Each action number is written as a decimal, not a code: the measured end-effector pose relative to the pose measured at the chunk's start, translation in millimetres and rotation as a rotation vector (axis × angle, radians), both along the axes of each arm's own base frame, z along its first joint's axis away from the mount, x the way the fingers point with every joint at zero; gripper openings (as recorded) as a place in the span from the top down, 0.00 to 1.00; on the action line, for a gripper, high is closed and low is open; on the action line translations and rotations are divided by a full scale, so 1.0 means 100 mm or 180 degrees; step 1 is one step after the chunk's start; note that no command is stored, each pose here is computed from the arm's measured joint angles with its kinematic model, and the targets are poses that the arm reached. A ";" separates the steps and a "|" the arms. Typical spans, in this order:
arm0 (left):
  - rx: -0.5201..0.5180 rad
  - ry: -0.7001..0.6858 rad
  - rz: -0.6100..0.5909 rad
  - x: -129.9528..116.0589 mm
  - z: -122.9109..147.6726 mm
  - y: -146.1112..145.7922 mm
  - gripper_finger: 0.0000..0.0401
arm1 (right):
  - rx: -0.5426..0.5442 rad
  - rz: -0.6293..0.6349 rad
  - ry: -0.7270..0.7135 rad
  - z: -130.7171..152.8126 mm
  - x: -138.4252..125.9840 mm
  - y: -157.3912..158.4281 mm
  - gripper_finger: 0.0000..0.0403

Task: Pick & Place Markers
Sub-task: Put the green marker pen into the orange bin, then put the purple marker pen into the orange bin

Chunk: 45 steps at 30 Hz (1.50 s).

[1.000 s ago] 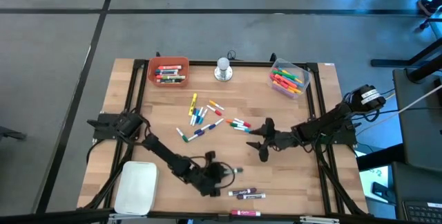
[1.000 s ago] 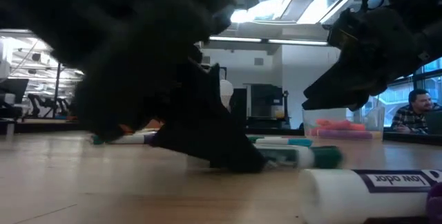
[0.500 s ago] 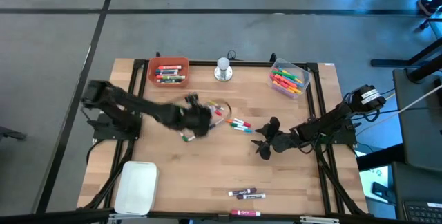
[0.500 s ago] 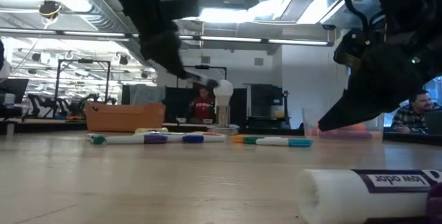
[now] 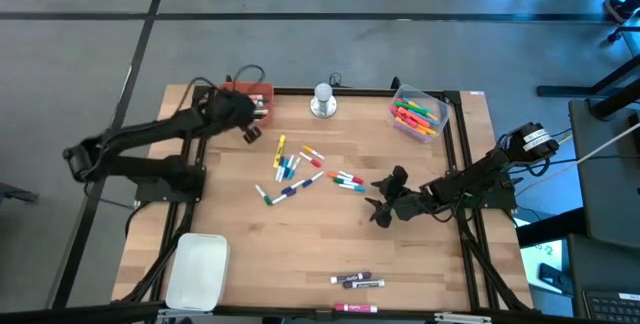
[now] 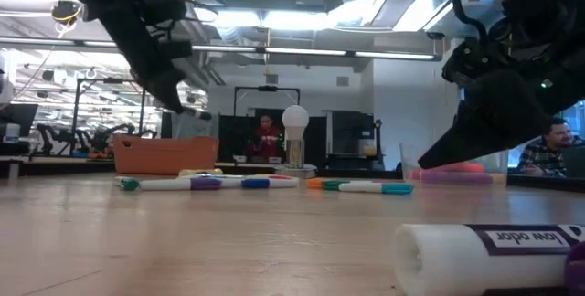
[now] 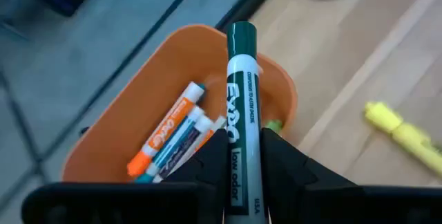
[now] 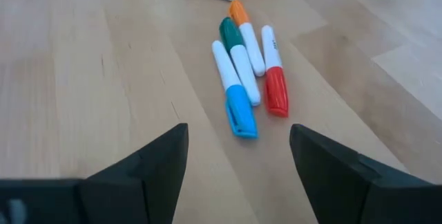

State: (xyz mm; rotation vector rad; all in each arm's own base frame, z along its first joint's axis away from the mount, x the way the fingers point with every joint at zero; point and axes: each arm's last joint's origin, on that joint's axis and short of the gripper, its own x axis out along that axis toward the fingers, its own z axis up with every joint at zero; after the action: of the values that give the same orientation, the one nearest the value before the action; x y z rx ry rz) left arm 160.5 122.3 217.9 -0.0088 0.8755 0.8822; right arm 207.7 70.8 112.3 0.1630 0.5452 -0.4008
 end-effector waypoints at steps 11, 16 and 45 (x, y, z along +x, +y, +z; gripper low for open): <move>-0.0737 -0.0311 0.0872 -0.35 -0.22 0.49 0.82 | 0.0602 0.0138 0.0012 -0.01 0.01 0.04 0.37; -0.0898 -0.0292 0.0898 -0.36 -0.35 0.61 0.73 | 0.0976 0.0326 0.0078 -0.02 -0.02 0.13 0.37; -0.0861 -0.1506 -0.1196 0.62 -0.37 -1.46 0.67 | 0.0448 0.2943 0.0007 0.33 0.22 1.02 0.37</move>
State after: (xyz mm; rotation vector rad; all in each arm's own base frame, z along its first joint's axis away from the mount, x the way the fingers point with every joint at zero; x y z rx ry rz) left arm 222.1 -23.5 181.1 -0.2699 0.5197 0.3786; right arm 229.3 172.8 145.2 0.0326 0.5925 0.5374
